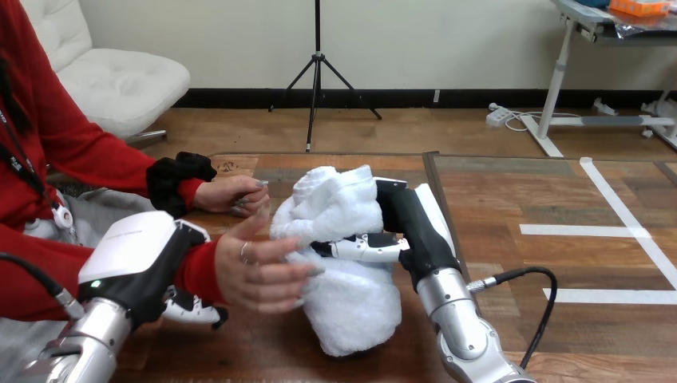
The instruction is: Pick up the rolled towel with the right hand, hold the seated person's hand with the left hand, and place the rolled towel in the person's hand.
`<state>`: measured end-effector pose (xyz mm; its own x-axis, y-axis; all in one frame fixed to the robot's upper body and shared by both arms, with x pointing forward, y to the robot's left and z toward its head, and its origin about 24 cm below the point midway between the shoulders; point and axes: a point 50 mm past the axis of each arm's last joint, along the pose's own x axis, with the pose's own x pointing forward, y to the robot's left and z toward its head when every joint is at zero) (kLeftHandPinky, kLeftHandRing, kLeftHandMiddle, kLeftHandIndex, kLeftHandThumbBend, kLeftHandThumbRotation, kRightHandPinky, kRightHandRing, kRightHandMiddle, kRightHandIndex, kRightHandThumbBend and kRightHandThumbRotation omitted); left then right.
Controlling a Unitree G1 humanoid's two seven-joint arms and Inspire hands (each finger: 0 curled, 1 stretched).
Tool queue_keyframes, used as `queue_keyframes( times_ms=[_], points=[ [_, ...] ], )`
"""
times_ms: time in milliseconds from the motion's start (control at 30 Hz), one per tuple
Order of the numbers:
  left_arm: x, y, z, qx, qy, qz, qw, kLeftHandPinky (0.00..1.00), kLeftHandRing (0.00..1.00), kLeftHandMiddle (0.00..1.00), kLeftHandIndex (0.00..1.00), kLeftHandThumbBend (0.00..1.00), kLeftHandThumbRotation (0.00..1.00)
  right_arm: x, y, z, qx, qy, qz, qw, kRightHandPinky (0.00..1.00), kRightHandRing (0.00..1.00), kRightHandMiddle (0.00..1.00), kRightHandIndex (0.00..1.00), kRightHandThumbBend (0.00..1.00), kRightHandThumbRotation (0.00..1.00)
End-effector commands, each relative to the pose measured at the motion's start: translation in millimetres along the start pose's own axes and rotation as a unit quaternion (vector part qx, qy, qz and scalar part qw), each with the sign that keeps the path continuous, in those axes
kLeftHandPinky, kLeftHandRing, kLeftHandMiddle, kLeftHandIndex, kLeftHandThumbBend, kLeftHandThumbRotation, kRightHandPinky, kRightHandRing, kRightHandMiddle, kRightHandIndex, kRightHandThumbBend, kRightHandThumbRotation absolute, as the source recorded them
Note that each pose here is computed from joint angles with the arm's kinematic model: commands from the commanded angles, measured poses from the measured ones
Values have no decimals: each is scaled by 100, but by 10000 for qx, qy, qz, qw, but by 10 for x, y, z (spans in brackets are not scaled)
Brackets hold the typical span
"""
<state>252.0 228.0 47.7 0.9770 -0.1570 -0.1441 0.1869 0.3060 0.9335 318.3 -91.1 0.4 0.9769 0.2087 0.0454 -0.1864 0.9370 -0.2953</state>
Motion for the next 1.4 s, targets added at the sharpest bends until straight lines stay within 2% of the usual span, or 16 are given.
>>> queue_keyframes(
  times_ms=[0, 433, 467, 567, 667, 967, 1367],
  points=[
    [179, 483, 648, -192, -1443, 980, 9845, 35, 36, 41, 42, 88, 0, 328, 89, 521, 57, -898, -12, 9959, 25, 30, 41, 44, 82, 0],
    [209, 483, 634, -253, -1391, 951, 9854, 35, 36, 42, 43, 88, 0, 321, 174, 626, 332, -1177, -166, 9924, 25, 29, 41, 44, 81, 0],
    [212, 479, 632, -269, -1380, 939, 9856, 35, 36, 42, 43, 88, 0, 318, 183, 647, 402, -1242, -203, 9912, 25, 29, 41, 44, 81, 0],
    [224, 458, 623, -251, -1379, 914, 9859, 34, 36, 42, 43, 89, 0, 245, 212, 808, 742, -1888, -460, 9781, 23, 28, 39, 43, 81, 0],
    [229, 455, 621, -232, -1371, 904, 9862, 34, 36, 42, 43, 89, 0, 210, 209, 860, 785, -2114, -511, 9729, 23, 28, 39, 43, 81, 0],
    [244, 438, 599, -197, -1365, 886, 9865, 34, 36, 41, 42, 90, 0, 122, 185, 990, 887, -2548, -572, 9612, 23, 28, 38, 43, 80, 0],
    [246, 414, 577, -230, -1361, 869, 9866, 34, 35, 41, 42, 89, 0, 56, 156, 1125, 954, -2779, -635, 9538, 23, 28, 39, 44, 81, 0]
  ],
)
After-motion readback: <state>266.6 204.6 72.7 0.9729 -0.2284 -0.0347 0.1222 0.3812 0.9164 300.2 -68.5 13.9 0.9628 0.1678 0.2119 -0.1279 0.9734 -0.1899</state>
